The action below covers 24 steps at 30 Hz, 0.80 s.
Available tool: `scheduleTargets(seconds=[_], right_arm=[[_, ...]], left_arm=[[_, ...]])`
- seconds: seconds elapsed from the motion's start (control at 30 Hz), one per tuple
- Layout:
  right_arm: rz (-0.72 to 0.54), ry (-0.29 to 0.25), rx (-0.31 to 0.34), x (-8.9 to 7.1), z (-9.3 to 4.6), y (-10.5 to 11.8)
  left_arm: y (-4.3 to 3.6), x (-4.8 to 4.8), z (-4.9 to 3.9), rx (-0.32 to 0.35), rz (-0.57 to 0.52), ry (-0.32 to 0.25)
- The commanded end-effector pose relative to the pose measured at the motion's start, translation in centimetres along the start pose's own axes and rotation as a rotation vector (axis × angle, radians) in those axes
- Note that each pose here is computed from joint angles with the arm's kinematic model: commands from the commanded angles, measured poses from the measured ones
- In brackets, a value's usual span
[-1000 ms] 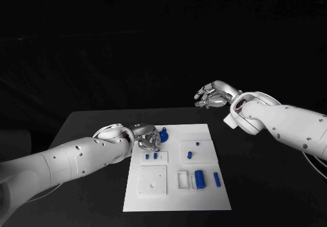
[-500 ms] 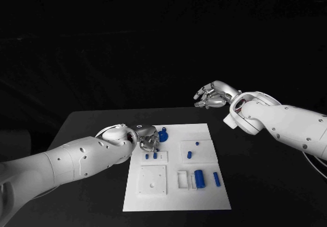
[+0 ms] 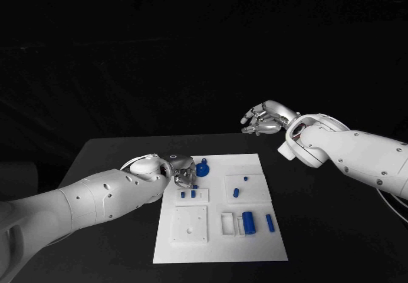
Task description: Assemble the parts on the task board
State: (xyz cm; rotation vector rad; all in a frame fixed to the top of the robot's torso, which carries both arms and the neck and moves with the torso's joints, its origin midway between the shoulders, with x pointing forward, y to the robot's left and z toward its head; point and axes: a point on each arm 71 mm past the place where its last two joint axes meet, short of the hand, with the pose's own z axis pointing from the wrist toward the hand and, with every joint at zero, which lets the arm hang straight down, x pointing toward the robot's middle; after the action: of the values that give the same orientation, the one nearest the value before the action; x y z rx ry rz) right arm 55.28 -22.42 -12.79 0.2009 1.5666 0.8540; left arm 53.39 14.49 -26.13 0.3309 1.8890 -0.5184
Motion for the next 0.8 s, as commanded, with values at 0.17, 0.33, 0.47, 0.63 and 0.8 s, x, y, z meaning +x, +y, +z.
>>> scheduleTargets(seconds=[0.17, 0.33, 0.47, 0.63, 0.8], right_arm=[[-0.008, 0.014, -0.007, 0.15, -0.02, 0.09], [-0.008, 0.013, -0.006, 0.11, -0.05, 0.05], [-0.009, 0.012, -0.006, 0.07, -0.08, 0.01], [-0.009, 0.011, -0.006, 0.06, -0.10, 0.01], [-0.009, 0.011, -0.007, 0.07, -0.11, 0.05]], left_arm=[[-0.21, 0.10, 0.21, -0.008, 0.003, 0.017], [-0.27, 0.25, 0.23, -0.010, 0.001, 0.034], [-0.24, 0.30, 0.20, -0.012, -0.002, 0.039], [-0.29, 0.38, 0.28, -0.012, -0.012, 0.042], [-0.40, 0.78, 0.42, -0.011, -0.019, 0.046]])
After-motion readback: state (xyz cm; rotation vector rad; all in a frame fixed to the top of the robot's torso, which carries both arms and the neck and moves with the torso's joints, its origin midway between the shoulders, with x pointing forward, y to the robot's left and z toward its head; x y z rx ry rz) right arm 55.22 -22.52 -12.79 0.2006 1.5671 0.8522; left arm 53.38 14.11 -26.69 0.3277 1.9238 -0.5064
